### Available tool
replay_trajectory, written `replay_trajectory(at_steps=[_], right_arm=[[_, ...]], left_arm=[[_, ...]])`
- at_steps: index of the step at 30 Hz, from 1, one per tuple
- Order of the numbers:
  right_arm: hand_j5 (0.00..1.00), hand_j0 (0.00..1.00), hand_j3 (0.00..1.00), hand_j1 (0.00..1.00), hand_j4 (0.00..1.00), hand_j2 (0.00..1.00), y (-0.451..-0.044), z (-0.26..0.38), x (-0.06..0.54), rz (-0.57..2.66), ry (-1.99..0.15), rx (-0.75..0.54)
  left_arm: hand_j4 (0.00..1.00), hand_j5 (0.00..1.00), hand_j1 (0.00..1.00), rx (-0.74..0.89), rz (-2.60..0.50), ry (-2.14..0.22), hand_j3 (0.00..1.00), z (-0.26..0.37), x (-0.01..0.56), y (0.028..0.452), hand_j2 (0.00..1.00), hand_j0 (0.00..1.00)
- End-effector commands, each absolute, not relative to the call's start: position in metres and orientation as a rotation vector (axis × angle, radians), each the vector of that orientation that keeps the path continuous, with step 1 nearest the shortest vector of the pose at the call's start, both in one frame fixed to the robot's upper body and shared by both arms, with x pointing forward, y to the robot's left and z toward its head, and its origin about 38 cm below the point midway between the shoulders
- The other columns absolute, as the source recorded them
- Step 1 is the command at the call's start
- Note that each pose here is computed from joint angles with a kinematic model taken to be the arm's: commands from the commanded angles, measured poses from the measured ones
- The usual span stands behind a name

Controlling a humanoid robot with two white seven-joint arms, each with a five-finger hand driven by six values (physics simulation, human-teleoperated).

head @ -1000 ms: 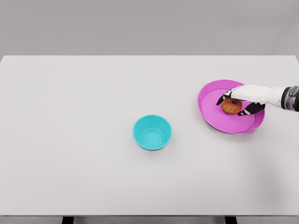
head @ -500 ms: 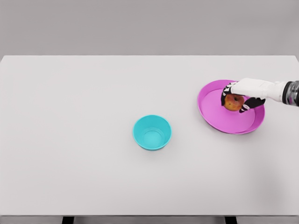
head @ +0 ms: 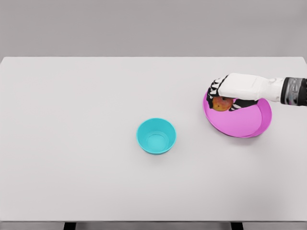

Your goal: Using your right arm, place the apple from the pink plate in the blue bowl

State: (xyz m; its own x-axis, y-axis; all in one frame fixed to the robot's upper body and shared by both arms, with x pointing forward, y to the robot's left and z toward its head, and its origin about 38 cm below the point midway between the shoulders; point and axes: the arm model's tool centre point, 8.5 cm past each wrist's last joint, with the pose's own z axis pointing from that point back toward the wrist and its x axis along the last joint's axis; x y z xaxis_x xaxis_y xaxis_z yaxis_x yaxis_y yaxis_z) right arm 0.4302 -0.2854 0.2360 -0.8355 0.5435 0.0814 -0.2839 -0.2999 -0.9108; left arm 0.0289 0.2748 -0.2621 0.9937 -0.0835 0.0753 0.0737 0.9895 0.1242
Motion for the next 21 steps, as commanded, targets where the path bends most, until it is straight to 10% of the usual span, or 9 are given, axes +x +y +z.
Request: replay_trajectory(at_steps=[1, 21], right_arm=[[0.47, 0.47, 0.47, 0.47, 0.47, 0.47, -0.269, 0.242, 0.422, 2.195, -1.488, -0.311], [0.48, 0.48, 0.48, 0.48, 0.48, 0.48, -0.143, 0.219, 0.392, 2.295, -1.725, -0.029]], left_arm=[[1.0, 1.0, 1.0, 0.122, -0.079, -0.08, 1.0, -0.262, 0.029, 0.275, 1.0, 1.0], [1.0, 1.0, 1.0, 0.122, -0.079, -0.08, 1.0, -0.262, 0.029, 0.275, 1.0, 1.0]])
